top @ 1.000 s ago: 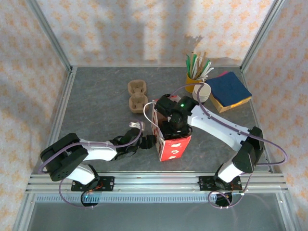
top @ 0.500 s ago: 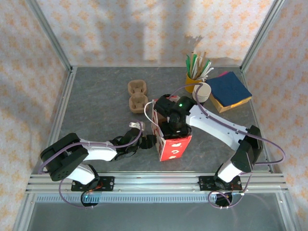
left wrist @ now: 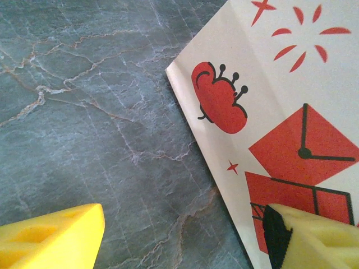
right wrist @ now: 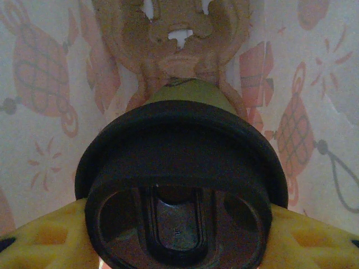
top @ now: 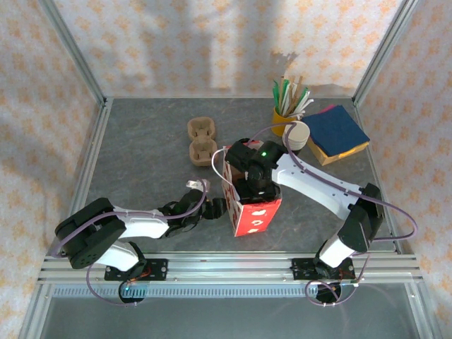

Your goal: Pack the takeout coffee

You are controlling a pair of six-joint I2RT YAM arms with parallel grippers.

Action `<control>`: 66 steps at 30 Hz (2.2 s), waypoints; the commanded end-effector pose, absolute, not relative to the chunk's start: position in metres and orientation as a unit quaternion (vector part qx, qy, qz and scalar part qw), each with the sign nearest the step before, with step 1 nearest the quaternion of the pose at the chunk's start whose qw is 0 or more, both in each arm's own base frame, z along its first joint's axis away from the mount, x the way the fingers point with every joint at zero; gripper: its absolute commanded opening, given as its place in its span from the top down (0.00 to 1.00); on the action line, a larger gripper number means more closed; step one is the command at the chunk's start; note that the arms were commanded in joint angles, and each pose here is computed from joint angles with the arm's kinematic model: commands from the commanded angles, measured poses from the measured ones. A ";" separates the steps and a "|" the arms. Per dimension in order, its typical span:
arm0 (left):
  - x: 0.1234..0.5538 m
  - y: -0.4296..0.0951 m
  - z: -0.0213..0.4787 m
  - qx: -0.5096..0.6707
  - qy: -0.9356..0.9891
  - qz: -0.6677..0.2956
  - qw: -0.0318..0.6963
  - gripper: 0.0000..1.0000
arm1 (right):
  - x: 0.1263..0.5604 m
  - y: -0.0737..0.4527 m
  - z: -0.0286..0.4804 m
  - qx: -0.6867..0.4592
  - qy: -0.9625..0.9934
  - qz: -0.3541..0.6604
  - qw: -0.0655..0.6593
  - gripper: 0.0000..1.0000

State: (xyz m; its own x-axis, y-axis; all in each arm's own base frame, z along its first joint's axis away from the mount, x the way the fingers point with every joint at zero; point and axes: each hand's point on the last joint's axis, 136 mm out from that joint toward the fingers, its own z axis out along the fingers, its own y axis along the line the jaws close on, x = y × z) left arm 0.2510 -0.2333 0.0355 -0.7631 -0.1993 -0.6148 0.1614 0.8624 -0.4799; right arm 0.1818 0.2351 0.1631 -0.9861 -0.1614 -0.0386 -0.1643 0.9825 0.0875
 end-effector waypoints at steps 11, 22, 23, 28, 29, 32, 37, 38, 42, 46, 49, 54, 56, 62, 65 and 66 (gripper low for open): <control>0.248 -0.216 0.020 -0.006 0.914 -0.218 0.343 0.22 | 0.177 0.229 0.149 -0.087 0.996 0.025 -0.010 0.43; 0.249 -0.217 0.022 -0.005 0.914 -0.217 0.343 0.22 | 0.177 0.226 0.153 -0.084 0.996 0.029 -0.004 0.43; 0.249 -0.217 0.021 -0.006 0.914 -0.216 0.342 0.22 | 0.177 0.226 0.154 -0.084 0.996 0.030 -0.004 0.43; 0.248 -0.216 0.019 -0.008 0.915 -0.215 0.341 0.22 | 0.178 0.227 0.160 -0.087 0.996 0.034 0.001 0.43; 0.248 -0.216 0.019 -0.008 0.915 -0.214 0.341 0.22 | 0.178 0.227 0.161 -0.087 0.996 0.036 0.003 0.43; 0.248 -0.215 0.019 -0.008 0.916 -0.213 0.341 0.22 | 0.178 0.227 0.165 -0.089 0.995 0.041 0.006 0.44; 0.249 -0.216 0.019 -0.009 0.916 -0.213 0.340 0.22 | 0.177 0.228 0.170 -0.089 0.995 0.050 0.010 0.44; 0.249 -0.216 0.019 -0.009 0.916 -0.214 0.340 0.22 | 0.177 0.227 0.170 -0.089 0.995 0.051 0.011 0.44; 0.248 -0.216 0.019 -0.009 0.916 -0.214 0.340 0.22 | 0.175 0.226 0.172 -0.090 0.994 0.055 0.011 0.44; 0.248 -0.216 0.018 -0.009 0.916 -0.214 0.339 0.22 | 0.174 0.227 0.175 -0.090 0.994 0.064 0.013 0.44; 0.248 -0.215 0.017 -0.011 0.916 -0.214 0.339 0.22 | 0.173 0.229 0.175 -0.092 0.993 0.071 0.011 0.44; 0.247 -0.213 0.016 -0.013 0.916 -0.213 0.339 0.22 | 0.172 0.228 0.175 -0.094 0.993 0.072 0.007 0.44; 0.247 -0.213 0.015 -0.013 0.916 -0.213 0.339 0.22 | 0.172 0.227 0.176 -0.095 0.993 0.070 0.007 0.44; 0.246 -0.213 0.012 -0.015 0.917 -0.214 0.337 0.22 | 0.171 0.229 0.176 -0.097 0.992 0.077 0.001 0.44; 0.246 -0.212 0.011 -0.016 0.917 -0.213 0.337 0.22 | 0.172 0.232 0.174 -0.098 0.992 0.081 -0.001 0.44; 0.246 -0.212 0.010 -0.016 0.917 -0.212 0.336 0.22 | 0.172 0.233 0.174 -0.098 0.992 0.084 -0.001 0.44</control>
